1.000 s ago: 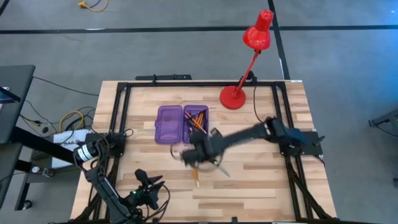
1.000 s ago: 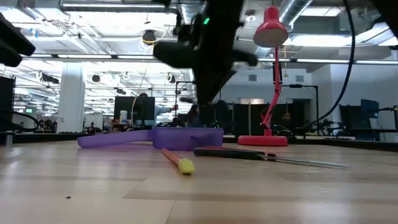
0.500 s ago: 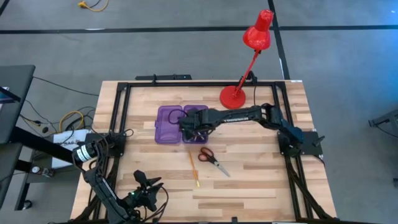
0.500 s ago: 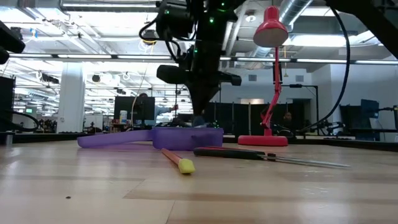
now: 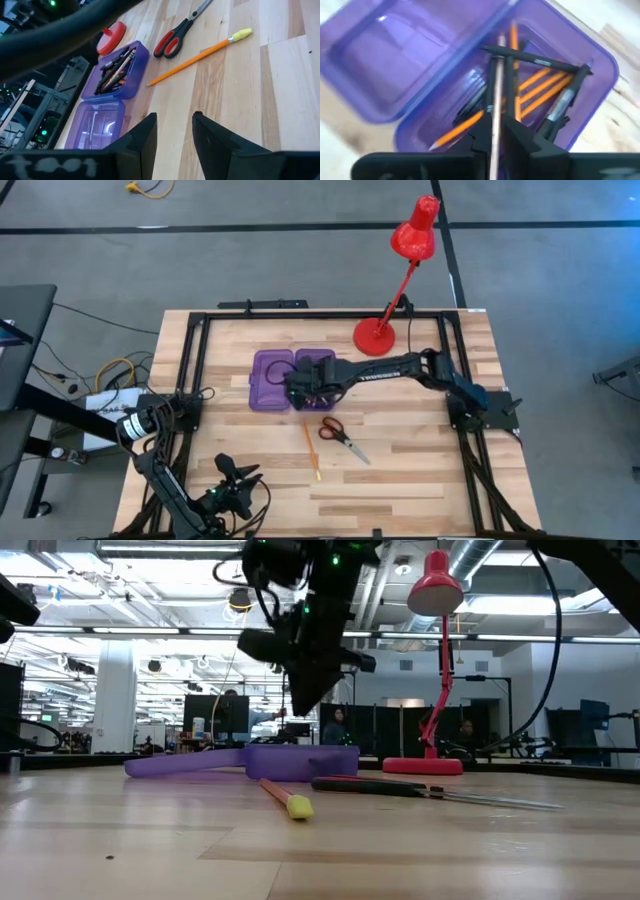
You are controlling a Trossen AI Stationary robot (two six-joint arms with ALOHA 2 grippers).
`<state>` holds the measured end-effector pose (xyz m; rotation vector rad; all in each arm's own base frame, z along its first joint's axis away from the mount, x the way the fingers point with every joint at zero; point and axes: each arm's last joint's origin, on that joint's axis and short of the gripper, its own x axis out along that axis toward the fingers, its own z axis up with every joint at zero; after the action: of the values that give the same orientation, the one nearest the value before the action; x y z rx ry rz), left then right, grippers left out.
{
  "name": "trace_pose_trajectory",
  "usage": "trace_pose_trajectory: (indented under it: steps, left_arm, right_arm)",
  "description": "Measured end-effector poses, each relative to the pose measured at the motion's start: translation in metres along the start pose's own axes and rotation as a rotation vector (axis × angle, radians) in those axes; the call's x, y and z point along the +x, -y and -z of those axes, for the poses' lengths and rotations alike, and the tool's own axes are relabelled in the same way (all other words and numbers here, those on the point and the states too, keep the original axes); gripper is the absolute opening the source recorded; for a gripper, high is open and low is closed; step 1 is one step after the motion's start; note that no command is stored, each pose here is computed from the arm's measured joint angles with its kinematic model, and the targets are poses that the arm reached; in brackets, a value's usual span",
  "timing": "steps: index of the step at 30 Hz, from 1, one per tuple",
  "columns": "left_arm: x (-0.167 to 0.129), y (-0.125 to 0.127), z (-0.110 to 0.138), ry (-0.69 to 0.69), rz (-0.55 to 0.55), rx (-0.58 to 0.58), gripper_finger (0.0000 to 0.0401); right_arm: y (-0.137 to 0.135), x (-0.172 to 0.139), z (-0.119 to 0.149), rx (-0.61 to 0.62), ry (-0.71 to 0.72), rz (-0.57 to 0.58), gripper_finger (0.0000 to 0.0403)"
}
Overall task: Pick & place school supplies into a supply box
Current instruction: Put the orange pencil into the violet supply box
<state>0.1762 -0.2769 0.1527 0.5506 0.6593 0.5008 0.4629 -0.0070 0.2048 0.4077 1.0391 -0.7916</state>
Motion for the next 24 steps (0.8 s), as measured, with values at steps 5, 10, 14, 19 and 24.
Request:
trace_pose_trajectory:
  steps: [5, 10, 14, 19, 24]
  left_arm:
    - [0.0, 0.0, 0.0, 0.01, -0.003, 0.076, 0.0113]
    - [0.008, -0.002, -0.005, 0.011, -0.026, 0.201, 0.0113]
    - [0.021, -0.004, -0.01, -0.017, -0.05, 0.25, 0.0113]
    - [0.041, -0.005, -0.019, -0.082, -0.046, 0.317, 0.0113]
    - [0.067, -0.004, -0.029, -0.17, 0.013, 0.361, 0.0105]
  right_arm:
    - [-0.021, -0.018, 0.014, -0.172, 0.039, -0.035, 0.0045]
    - [-0.058, -0.051, 0.055, -0.358, 0.133, -0.044, 0.0046]
    - [-0.085, -0.08, 0.1, -0.458, 0.239, -0.031, 0.0044]
    - [-0.102, -0.112, 0.156, -0.486, 0.326, -0.02, 0.0043]
    - [-0.102, -0.139, 0.209, -0.444, 0.387, 0.012, 0.0042]
